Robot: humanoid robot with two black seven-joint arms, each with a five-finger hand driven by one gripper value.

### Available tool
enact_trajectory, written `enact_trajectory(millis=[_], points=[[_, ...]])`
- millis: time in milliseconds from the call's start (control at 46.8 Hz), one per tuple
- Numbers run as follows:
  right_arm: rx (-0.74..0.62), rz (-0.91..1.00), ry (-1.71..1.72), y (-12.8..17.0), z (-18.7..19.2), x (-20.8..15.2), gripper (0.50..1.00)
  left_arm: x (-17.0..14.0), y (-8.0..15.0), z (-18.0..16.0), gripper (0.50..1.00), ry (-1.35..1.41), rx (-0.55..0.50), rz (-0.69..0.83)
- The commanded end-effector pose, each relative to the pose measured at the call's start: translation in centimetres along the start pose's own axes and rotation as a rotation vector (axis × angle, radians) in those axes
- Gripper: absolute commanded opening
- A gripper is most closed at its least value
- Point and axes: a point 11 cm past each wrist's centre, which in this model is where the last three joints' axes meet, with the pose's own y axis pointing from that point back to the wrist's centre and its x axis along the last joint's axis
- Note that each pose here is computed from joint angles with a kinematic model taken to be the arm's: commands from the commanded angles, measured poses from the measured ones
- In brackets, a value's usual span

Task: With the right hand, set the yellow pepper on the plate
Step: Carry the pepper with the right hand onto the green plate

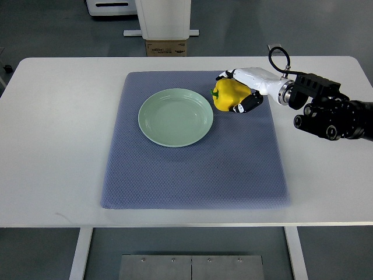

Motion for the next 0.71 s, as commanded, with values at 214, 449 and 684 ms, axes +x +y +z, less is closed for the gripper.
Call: enact_trajectory(millis=[214,449,684], points=[[0.103,-0.010,0.011,-2.4,-5.3,-0.6,0.500,0.0,0.0,0.0,1.000,-0.001,0.000,0.001],[0.146,-0.037,0.004,-3.2,-7.5,-2.1,0.500,0.0,0.0,0.0,1.000,-0.001,0.000,0.001],[0.139,-0.037,-0.004,-3.2,-7.2,-2.4,0.500,0.0,0.0,0.0,1.000,0.000,0.000,0.000]])
